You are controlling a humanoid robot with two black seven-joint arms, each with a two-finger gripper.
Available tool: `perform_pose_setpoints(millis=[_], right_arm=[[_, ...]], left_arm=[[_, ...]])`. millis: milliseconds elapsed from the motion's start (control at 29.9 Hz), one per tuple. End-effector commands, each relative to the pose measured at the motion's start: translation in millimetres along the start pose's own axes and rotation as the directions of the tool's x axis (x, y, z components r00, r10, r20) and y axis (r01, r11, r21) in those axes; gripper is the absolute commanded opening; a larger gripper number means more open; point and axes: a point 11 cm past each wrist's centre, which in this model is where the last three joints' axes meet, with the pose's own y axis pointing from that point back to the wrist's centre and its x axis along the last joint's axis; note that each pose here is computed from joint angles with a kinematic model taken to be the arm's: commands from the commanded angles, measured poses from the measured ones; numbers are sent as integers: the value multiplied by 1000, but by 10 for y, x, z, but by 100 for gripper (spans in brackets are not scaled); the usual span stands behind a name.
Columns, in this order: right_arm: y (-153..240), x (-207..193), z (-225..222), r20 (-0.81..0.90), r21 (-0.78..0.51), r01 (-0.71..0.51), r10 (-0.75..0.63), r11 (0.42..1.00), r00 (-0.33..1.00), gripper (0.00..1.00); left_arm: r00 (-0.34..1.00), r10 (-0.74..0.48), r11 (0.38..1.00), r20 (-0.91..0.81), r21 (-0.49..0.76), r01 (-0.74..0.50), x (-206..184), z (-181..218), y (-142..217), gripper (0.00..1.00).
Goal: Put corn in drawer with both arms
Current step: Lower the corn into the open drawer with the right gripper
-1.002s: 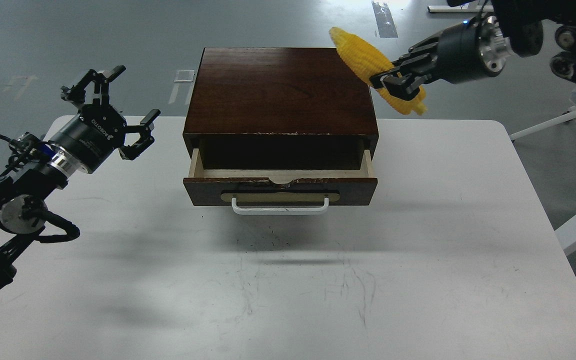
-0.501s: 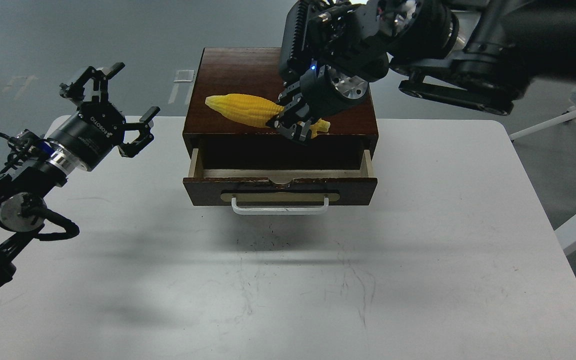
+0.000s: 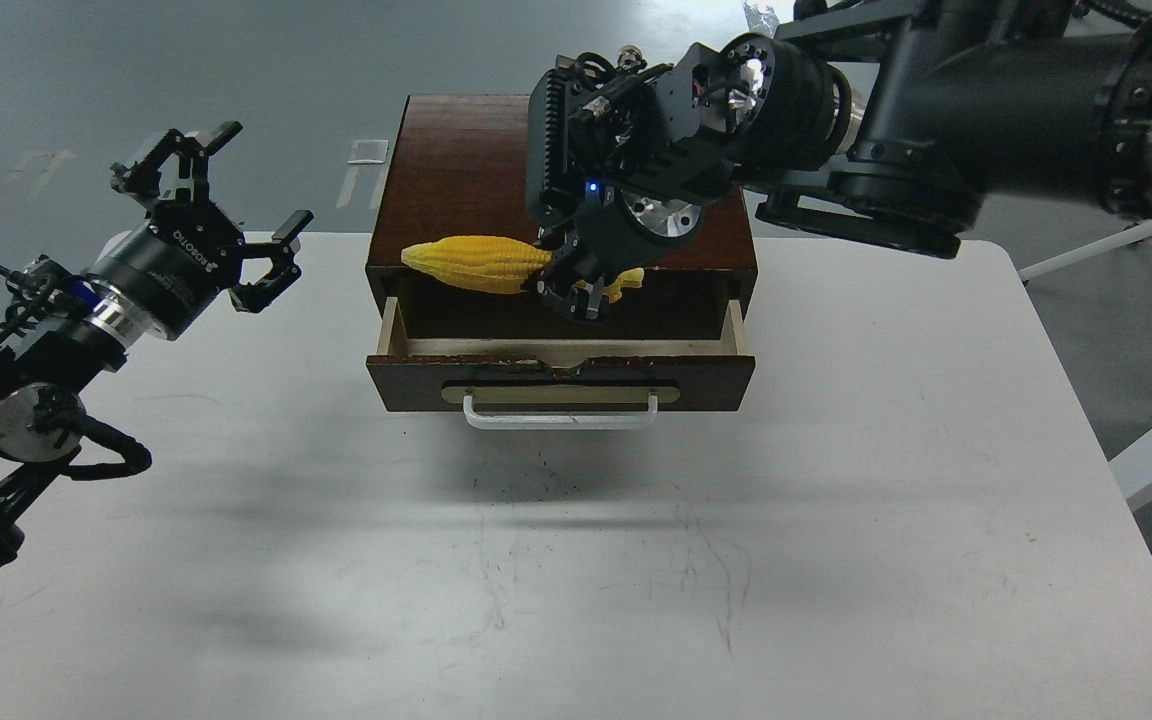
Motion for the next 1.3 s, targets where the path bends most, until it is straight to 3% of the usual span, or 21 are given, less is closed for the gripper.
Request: perform_pose_setpoints(millis=[0,668,735,1069,1270], right_arm=[[-36,-54,-42,7,14,8,-8,1000,1000,0],[-117,-182,-130,24,42,27,-28,999,999,0],[-123,-186,-138,25,44,28,-29,999,999,9],[-126,-186,-148,26,48,27,-28,999,999,22],[-129,-186,-158,27,51,27,-28,998,999,44]], left_arm=[[1000,-1,1000,2,-1,1,-2,7,-6,99],[1000,-3,1000,3,0,3,-8,12,-14,99],[1000,-3,1000,3,0,3,-8,12,-14,99],[1000,-3,1000,3,0,3,-8,12,-14,99],[1000,-4,1000,1,-2,4,-12,17,-17,99]])
